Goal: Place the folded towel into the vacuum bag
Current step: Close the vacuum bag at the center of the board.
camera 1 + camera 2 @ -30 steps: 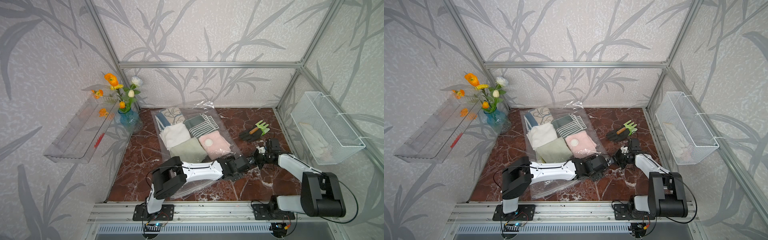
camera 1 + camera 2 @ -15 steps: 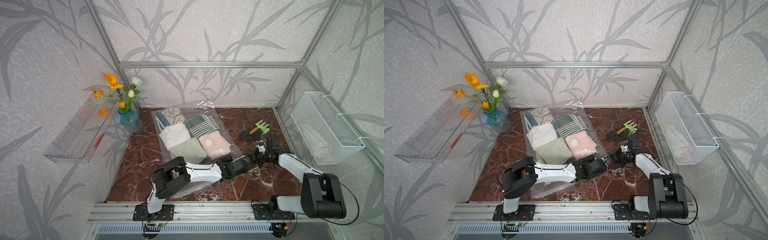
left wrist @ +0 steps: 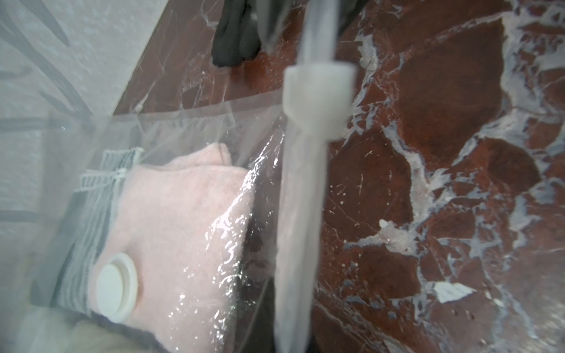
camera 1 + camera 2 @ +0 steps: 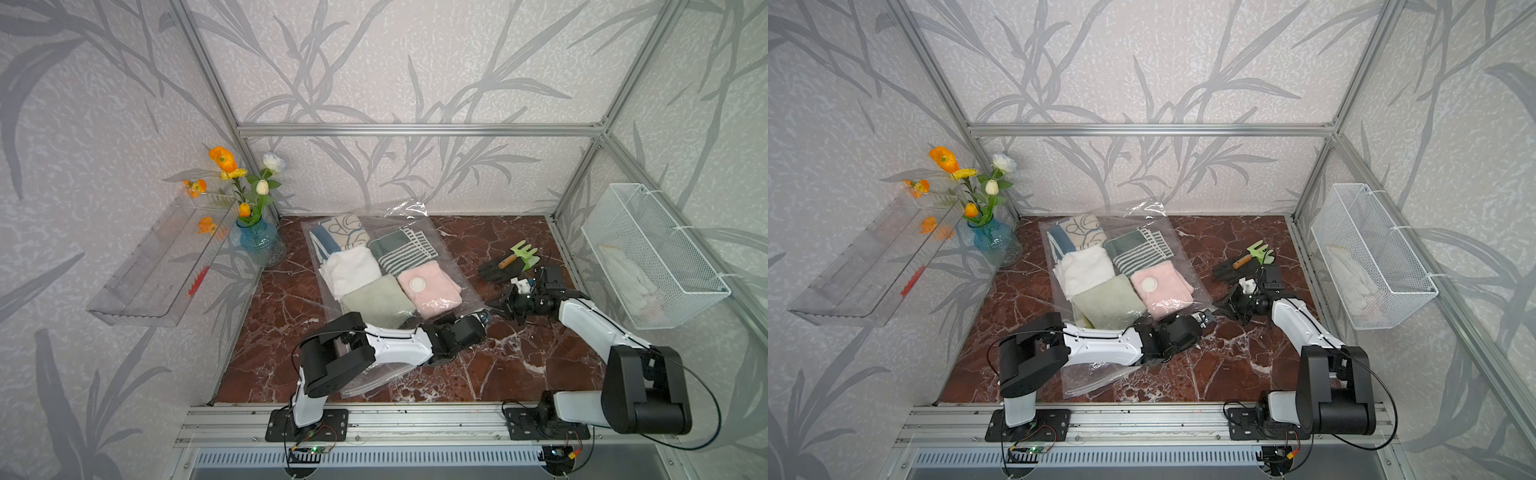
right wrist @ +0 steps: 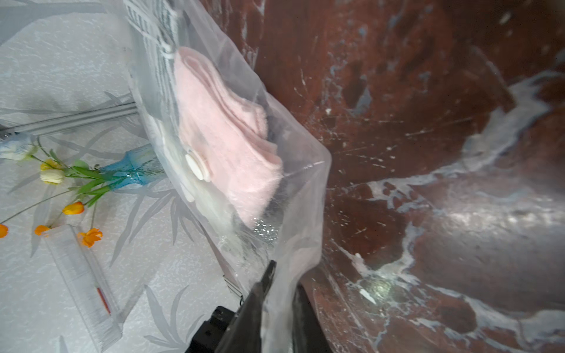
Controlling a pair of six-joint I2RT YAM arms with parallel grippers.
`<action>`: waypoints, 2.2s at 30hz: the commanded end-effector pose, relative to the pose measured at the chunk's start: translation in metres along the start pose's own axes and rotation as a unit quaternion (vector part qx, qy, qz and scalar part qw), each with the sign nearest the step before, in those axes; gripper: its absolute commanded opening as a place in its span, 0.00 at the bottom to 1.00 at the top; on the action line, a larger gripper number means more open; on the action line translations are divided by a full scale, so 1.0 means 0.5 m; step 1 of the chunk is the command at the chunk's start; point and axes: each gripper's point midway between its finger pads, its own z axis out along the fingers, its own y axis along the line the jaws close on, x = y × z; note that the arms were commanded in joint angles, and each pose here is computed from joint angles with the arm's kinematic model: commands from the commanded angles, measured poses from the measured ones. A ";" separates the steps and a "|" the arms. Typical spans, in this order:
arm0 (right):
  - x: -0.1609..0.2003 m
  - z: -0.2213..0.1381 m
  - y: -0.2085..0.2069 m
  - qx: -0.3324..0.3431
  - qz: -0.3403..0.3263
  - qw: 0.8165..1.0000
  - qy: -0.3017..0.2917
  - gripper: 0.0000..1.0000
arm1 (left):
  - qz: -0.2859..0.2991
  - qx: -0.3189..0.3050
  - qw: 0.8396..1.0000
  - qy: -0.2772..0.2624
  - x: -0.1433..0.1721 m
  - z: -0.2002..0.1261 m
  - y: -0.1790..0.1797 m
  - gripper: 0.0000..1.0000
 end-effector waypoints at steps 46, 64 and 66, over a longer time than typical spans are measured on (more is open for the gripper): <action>0.208 0.004 0.208 -0.032 -0.768 0.639 0.007 0.51 | -0.076 0.347 0.935 -0.011 0.077 -0.172 0.109 0.00; 0.249 0.008 0.206 -0.080 -0.769 0.633 0.032 0.04 | -0.087 0.316 0.945 -0.022 0.071 -0.168 0.131 0.00; 0.255 0.004 0.210 -0.090 -0.769 0.632 0.031 0.00 | -0.091 0.309 0.947 -0.023 0.071 -0.166 0.136 0.00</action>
